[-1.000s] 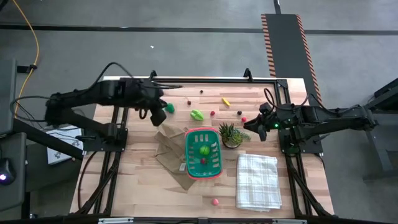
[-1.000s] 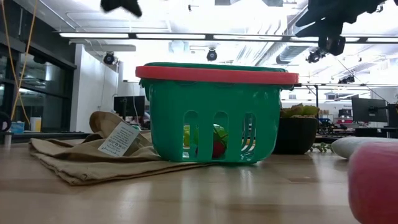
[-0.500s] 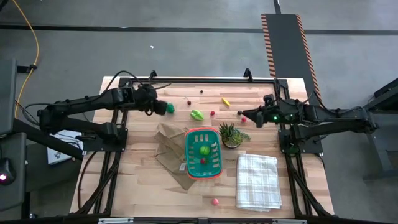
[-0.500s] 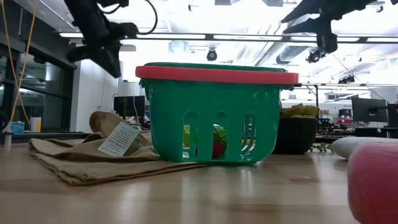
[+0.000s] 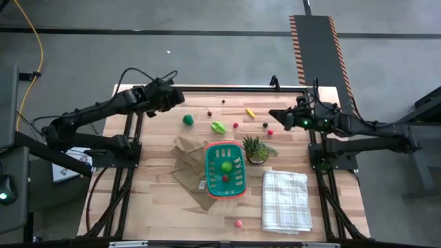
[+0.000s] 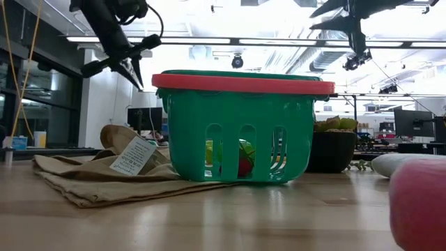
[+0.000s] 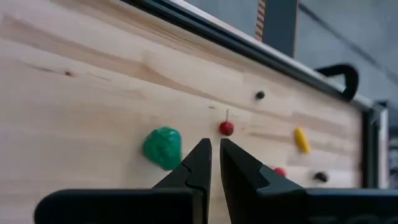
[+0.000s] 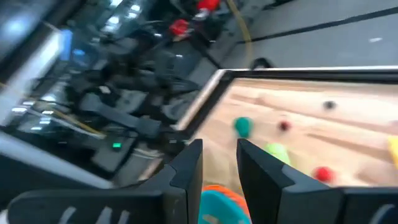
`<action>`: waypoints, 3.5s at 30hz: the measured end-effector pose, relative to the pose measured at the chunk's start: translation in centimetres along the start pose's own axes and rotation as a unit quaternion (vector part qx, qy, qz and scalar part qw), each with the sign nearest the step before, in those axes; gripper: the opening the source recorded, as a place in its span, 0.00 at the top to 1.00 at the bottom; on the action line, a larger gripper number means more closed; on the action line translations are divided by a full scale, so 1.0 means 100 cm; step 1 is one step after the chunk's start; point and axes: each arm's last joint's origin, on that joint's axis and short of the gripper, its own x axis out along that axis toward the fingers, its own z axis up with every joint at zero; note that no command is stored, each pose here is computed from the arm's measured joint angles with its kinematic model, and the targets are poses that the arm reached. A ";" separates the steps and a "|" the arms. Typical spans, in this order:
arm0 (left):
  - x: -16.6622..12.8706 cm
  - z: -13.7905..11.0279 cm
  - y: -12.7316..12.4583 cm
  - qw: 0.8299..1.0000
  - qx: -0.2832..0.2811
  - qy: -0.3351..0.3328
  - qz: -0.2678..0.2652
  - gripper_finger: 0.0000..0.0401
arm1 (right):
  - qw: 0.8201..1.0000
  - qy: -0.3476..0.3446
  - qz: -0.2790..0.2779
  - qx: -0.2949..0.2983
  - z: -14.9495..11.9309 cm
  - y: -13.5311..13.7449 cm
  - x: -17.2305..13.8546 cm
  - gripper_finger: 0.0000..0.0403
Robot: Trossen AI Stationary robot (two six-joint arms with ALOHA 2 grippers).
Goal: Pick and placing Produce into tupperware
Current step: Put the green bell pepper into the green basket
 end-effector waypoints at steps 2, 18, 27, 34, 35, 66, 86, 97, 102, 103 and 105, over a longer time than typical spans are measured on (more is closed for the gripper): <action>0.003 0.000 -0.002 1.000 -0.022 -0.003 0.001 0.94 | 0.999 0.007 -0.034 -0.023 0.008 -0.001 0.000 0.78; 0.055 -0.016 -0.011 0.991 -0.086 0.089 0.047 0.94 | 0.947 0.102 -0.209 -0.224 0.069 -0.005 0.001 0.78; 0.054 -0.038 -0.023 0.983 -0.136 0.118 0.020 0.95 | 0.933 0.163 -0.177 -0.269 0.078 -0.023 0.002 0.78; 0.036 -0.060 -0.045 0.986 -0.147 0.077 0.031 0.99 | 0.927 0.181 -0.160 -0.287 0.085 -0.034 0.003 0.78; 0.033 -0.060 -0.050 0.986 -0.143 0.071 0.043 0.99 | 0.928 0.183 -0.156 -0.286 0.085 -0.035 0.003 0.78; 0.073 -0.043 -0.096 0.938 -0.194 -0.032 0.287 0.65 | 0.930 0.209 -0.106 -0.284 0.089 -0.045 0.022 0.78; 0.108 -0.054 -0.094 0.932 -0.188 -0.025 0.308 0.24 | 0.929 0.216 -0.091 -0.287 0.088 -0.045 0.022 0.78; 0.114 -0.041 -0.087 0.926 -0.189 -0.005 0.327 0.27 | 0.930 0.221 -0.085 -0.282 0.087 -0.045 0.022 0.78; 0.121 -0.047 -0.079 0.923 -0.195 0.012 0.331 0.27 | 0.930 0.218 -0.084 -0.283 0.087 -0.044 0.022 0.78; 0.123 -0.049 -0.076 0.921 -0.196 0.016 0.335 0.27 | 0.930 0.218 -0.084 -0.283 0.087 -0.044 0.022 0.78; 0.126 -0.052 -0.070 0.916 -0.198 0.029 0.347 0.27 | 0.930 0.218 -0.084 -0.283 0.087 -0.044 0.022 0.78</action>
